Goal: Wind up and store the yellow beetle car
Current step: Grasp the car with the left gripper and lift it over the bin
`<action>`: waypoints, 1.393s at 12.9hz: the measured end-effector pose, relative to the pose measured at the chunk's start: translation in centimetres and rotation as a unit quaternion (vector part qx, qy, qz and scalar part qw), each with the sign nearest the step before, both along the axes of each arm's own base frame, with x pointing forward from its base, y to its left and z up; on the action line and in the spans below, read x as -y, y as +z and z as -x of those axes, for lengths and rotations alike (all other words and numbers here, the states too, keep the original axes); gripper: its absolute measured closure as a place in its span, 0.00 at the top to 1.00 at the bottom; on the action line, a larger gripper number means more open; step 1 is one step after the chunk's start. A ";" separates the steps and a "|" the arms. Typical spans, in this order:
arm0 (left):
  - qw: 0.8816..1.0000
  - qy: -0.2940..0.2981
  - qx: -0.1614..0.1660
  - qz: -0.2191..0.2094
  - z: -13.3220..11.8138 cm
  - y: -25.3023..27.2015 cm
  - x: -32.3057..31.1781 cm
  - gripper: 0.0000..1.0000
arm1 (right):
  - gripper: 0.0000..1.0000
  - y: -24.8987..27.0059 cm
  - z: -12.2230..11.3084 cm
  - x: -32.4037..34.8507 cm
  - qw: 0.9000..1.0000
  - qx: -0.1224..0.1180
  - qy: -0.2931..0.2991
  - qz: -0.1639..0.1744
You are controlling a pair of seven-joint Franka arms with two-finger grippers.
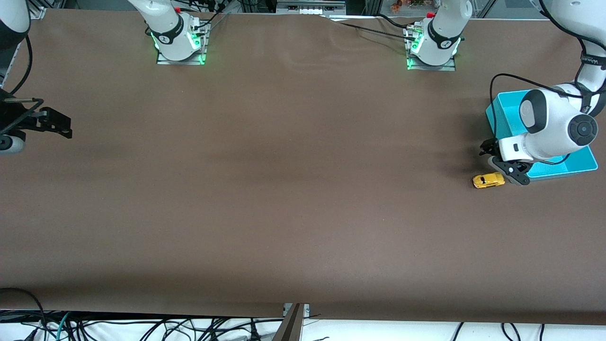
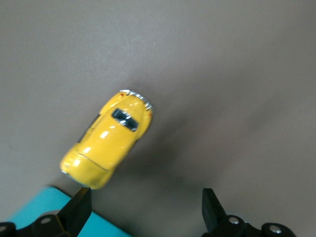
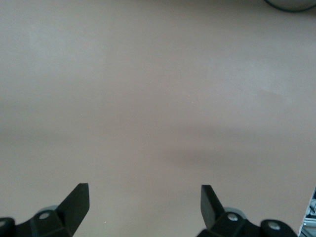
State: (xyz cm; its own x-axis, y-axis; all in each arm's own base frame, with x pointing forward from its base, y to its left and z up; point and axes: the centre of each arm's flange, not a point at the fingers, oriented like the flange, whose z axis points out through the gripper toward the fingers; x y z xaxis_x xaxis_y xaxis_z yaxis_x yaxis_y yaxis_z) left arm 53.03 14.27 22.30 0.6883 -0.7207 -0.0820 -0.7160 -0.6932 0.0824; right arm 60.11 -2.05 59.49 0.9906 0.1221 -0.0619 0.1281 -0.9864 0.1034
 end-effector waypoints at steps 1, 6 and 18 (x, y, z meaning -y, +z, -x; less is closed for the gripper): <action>0.999 -0.038 0.004 0.003 -0.1 -0.4 -0.7 0.99 | 1.00 0.0 0.3 0.0 1.000 -0.001 -0.001 0.001; 0.993 -0.115 0.023 0.006 -1.6 -1.5 -0.3 0.99 | 1.00 -0.7 1.9 -1.1 0.999 -0.013 -0.047 -0.012; 0.994 -0.080 0.063 0.025 -3.3 -2.7 -0.7 0.45 | 1.00 -2.5 2.6 -0.3 0.997 -0.033 -0.068 -0.020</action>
State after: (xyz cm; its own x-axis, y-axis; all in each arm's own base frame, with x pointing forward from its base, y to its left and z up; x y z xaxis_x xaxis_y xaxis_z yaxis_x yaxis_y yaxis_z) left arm 56.30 14.94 19.57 0.5672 -0.8228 0.0365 -0.8236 -0.5670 0.0169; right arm 57.54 -1.72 57.00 0.9922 -0.0088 -0.1243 -0.0015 -0.9983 0.0590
